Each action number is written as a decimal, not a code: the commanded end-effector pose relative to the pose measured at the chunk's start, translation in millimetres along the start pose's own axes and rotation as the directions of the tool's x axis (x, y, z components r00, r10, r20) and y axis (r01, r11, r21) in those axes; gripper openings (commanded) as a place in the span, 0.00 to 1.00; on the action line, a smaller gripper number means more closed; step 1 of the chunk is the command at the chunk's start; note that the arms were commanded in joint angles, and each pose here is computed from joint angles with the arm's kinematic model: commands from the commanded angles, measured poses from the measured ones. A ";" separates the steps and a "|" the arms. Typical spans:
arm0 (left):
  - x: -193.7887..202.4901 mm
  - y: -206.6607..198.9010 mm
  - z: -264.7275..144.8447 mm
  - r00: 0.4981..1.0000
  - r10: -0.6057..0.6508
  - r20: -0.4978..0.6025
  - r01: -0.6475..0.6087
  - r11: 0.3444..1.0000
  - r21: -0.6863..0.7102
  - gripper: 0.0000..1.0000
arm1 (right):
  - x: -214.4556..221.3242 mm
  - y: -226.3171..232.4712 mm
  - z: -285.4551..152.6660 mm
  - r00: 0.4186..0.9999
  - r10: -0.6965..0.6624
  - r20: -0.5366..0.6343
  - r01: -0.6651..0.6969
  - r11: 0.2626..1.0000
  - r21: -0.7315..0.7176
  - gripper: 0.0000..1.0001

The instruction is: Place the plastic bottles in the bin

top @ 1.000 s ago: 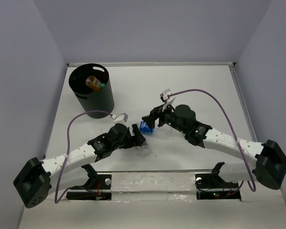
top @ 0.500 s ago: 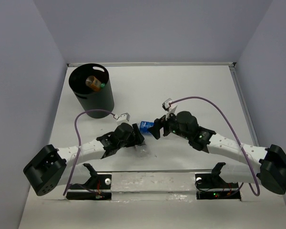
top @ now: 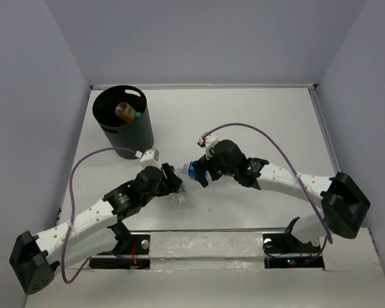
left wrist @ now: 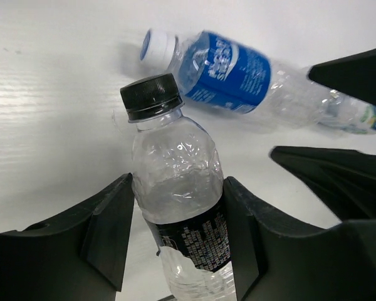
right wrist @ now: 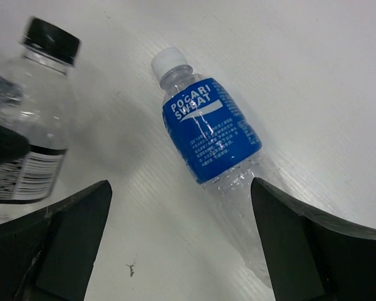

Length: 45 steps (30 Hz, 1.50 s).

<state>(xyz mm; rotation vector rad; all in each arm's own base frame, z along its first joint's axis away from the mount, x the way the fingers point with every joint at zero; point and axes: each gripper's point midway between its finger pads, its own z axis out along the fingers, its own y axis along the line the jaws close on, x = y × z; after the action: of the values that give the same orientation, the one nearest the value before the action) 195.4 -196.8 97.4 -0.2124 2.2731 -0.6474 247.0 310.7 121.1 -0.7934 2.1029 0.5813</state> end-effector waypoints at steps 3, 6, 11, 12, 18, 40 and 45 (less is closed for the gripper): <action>-87.7 -12.3 -67.4 0.964 0.045 0.261 -0.038 0.999 -0.034 0.38 | -38.4 0.2 11.4 0.980 -0.198 -0.003 0.198 0.980 -0.021 0.98; -147.9 -21.2 -106.0 0.898 0.084 0.431 -0.048 0.994 -0.095 0.39 | -24.1 6.7 30.1 0.962 -0.262 -0.076 0.255 0.962 -0.095 0.99; -222.7 -39.6 -155.5 0.776 0.125 0.618 -0.029 0.986 -0.163 0.39 | -7.3 7.2 44.2 0.943 -0.299 -0.148 0.280 0.950 -0.136 0.99; -234.7 -40.8 -161.9 0.754 0.139 0.642 -0.024 0.982 -0.185 0.39 | -5.9 7.7 45.9 0.942 -0.300 -0.152 0.280 0.950 -0.141 0.99; -304.6 -44.4 -196.5 0.618 0.211 0.757 0.082 0.941 -0.329 0.41 | 2.6 2.6 57.2 0.937 -0.297 -0.183 0.274 0.951 -0.142 0.97; -408.3 67.0 -90.0 0.594 0.366 0.717 0.290 0.734 -0.615 0.77 | -22.5 25.7 71.8 0.964 -0.255 -0.082 0.231 0.947 -0.222 0.60; -409.5 42.8 -107.3 0.583 0.312 0.750 0.234 0.819 -0.523 0.99 | -56.0 36.1 53.7 0.973 -0.231 0.016 0.228 0.945 -0.235 0.51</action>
<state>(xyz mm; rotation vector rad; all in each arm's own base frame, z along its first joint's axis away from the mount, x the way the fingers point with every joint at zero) 426.2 24.8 342.0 -0.5983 1.5732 0.3798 262.7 364.6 64.1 -1.2591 2.1381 0.5939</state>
